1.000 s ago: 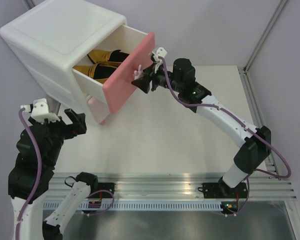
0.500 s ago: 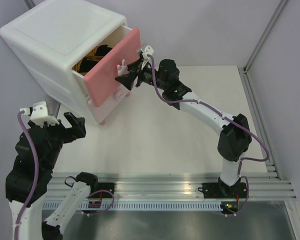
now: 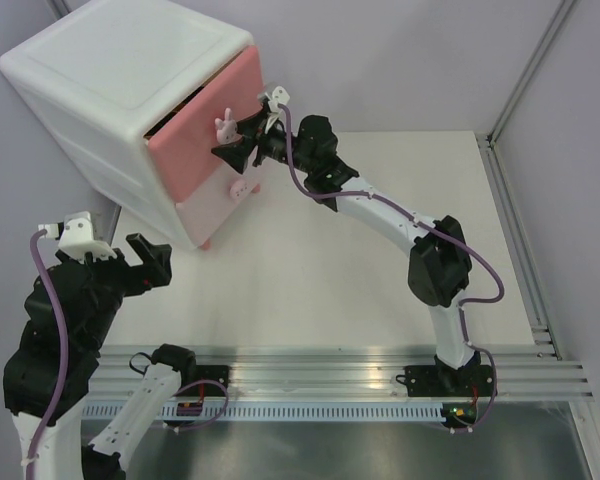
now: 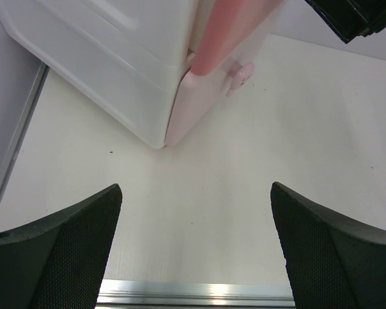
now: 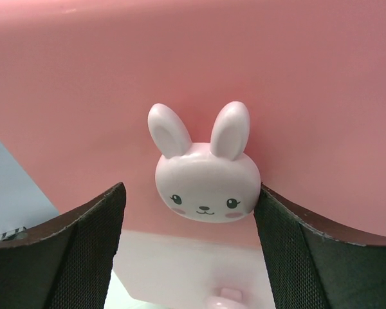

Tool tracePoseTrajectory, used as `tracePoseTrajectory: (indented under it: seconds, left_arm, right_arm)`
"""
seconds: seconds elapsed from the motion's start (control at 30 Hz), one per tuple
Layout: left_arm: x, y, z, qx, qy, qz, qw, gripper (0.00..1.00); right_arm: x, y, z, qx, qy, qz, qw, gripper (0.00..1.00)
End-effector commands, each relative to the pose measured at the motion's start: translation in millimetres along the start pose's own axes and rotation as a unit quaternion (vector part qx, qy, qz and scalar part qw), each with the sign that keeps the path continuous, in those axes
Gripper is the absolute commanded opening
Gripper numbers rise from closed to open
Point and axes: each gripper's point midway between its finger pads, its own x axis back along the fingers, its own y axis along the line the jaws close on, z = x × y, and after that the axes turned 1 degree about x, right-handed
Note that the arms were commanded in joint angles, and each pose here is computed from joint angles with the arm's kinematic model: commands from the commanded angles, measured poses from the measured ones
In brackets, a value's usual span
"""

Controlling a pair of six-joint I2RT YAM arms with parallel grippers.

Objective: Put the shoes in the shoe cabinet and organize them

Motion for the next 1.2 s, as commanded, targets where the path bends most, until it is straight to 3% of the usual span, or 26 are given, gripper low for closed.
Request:
tracePoseTrajectory:
  seconds: [0.0, 0.43, 0.6, 0.83, 0.9, 0.93, 1.17]
  left_arm:
    - [9, -4, -2, 0.016, -0.005, 0.014, 1.000, 1.00]
    - [16, -1, 1, 0.014, 0.000, 0.013, 1.000, 1.00]
    - [16, 0, 1, 0.011, -0.003, 0.012, 1.000, 1.00]
    - [19, 5, -5, 0.001, -0.016, 0.000, 1.000, 1.00]
    - [20, 8, -7, -0.003, -0.021, -0.005, 1.000, 1.00]
    - [20, 10, -9, -0.004, -0.025, -0.012, 1.000, 1.00]
    - [31, 21, -20, -0.008, -0.056, -0.032, 0.998, 1.00]
  right_arm:
    - [-15, 10, -1, -0.004, -0.020, -0.021, 1.000, 0.84]
    - [-27, 2, 18, -0.029, -0.023, -0.013, 0.999, 0.85]
    - [-11, 5, 2, -0.024, -0.017, 0.009, 1.000, 0.86]
    - [45, 4, -34, 0.008, 0.012, 0.094, 0.995, 0.93]
    - [64, -4, -27, 0.012, 0.035, 0.135, 0.990, 0.94]
    - [76, 0, -46, 0.016, 0.026, 0.145, 0.989, 0.95]
    - [172, -17, -73, 0.036, 0.060, 0.300, 0.951, 0.98]
